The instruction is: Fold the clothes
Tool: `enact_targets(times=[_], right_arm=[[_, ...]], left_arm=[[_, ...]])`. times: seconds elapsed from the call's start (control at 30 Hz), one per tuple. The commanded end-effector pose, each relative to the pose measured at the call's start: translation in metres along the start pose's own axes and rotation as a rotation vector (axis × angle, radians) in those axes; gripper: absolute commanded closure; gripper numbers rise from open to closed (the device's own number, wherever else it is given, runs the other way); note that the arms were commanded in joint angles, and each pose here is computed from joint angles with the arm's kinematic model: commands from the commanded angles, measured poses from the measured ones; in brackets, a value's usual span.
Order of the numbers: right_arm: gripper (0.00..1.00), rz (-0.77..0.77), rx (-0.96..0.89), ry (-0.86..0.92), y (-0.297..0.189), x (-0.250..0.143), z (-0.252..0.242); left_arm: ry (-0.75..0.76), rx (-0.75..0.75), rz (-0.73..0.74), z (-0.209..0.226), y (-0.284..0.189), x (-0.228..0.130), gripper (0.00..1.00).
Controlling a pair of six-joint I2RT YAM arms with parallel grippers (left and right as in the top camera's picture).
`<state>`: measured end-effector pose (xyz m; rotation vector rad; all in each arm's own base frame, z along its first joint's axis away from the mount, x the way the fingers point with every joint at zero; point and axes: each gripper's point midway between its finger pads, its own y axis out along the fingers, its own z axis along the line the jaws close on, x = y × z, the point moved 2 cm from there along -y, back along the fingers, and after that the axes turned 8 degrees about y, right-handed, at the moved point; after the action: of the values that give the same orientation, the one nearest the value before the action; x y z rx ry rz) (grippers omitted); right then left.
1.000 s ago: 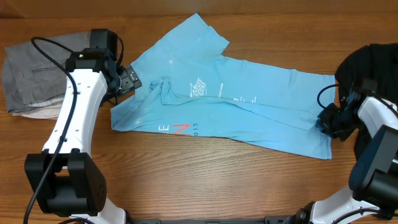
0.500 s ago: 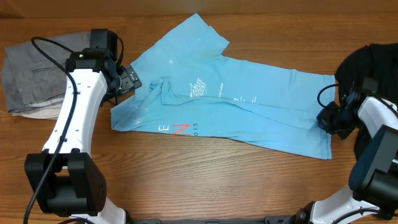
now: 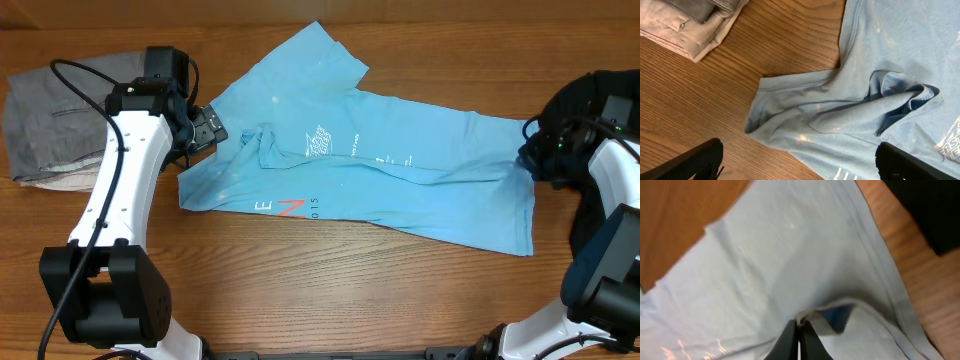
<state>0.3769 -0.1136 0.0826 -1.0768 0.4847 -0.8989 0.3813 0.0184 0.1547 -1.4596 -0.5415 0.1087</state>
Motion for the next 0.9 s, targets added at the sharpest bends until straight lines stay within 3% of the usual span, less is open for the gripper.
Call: enact_targets(times=[0.0, 0.17, 0.5, 0.87], right_arm=[[0.96, -0.038, 0.036, 0.003, -0.006, 0.008, 0.009], [0.89, -0.083, 0.03, -0.01, -0.006, 0.016, 0.01], [0.89, -0.156, 0.04, -0.023, -0.008, 0.031, 0.015], [0.8, -0.119, 0.036, -0.158, -0.014, 0.018, 0.039]], left_arm=[[-0.015, 0.002, -0.001, 0.002, 0.002, 0.004, 0.0], [-0.015, 0.001, -0.001, 0.002, 0.002, 0.004, 0.0], [-0.015, 0.002, -0.001, 0.002, 0.002, 0.004, 0.0], [-0.014, 0.001, -0.001, 0.002, 0.002, 0.004, 0.0]])
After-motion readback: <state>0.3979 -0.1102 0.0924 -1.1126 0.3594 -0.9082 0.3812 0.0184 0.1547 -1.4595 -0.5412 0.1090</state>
